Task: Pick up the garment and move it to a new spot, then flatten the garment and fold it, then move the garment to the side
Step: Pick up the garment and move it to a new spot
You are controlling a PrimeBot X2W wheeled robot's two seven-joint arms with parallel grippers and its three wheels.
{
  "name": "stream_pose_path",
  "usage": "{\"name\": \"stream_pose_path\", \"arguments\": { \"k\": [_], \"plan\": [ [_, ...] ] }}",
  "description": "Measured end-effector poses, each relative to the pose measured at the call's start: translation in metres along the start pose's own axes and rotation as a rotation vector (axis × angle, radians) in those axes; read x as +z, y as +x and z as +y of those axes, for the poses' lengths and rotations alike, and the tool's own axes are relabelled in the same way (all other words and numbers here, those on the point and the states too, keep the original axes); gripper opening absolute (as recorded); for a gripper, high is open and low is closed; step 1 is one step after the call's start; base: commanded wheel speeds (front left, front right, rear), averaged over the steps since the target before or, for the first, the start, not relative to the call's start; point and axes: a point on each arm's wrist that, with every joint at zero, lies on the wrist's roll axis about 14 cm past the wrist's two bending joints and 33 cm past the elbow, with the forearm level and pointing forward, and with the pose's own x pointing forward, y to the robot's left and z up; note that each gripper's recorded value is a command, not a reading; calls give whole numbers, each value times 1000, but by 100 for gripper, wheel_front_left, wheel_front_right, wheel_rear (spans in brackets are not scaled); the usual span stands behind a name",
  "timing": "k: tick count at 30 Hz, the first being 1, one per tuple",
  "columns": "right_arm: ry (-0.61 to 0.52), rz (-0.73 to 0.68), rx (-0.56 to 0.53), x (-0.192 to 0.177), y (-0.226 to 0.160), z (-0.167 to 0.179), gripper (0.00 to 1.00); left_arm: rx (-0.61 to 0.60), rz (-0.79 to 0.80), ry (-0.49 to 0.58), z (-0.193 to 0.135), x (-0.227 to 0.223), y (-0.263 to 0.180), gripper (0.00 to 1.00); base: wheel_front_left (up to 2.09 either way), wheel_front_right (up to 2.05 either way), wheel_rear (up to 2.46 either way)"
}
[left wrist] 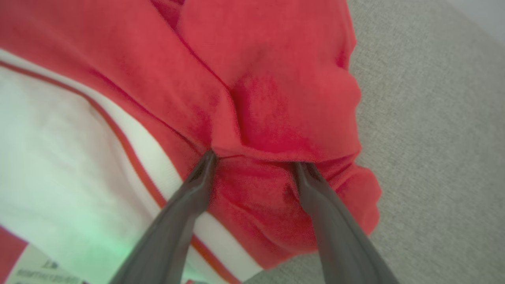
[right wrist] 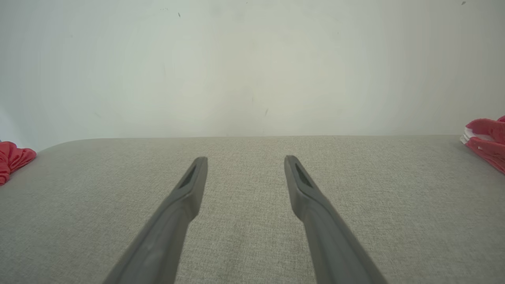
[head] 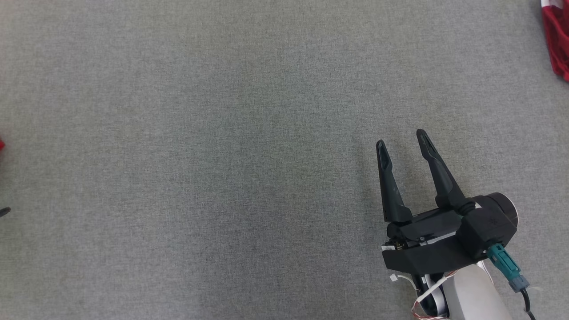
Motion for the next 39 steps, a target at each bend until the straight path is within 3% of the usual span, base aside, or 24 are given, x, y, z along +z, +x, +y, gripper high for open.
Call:
{"name": "stream_pose_path", "arguments": {
  "k": [1,6,13,22,31,39],
  "plan": [
    [-1,-1,1,1,0,0,100,0,-1,0,0,0,-1,0,0,0,0],
    [-2,-10,10,4,1,4,100,3,-96,-3,1,15,-7,0,0,0,0],
    [1,-17,21,10,-3,10,100,-73,-363,32,-17,67,-36,0,0,0,0],
    [11,-62,51,33,-11,25,100,-267,-698,68,-73,142,-114,0,0,0,0],
    [12,-110,25,59,-32,22,100,-639,-968,142,-185,175,-237,0,0,0,0],
    [5,-120,-67,67,-54,-6,100,-946,-971,229,-277,132,-288,0,0,0,0]
  ]
}}
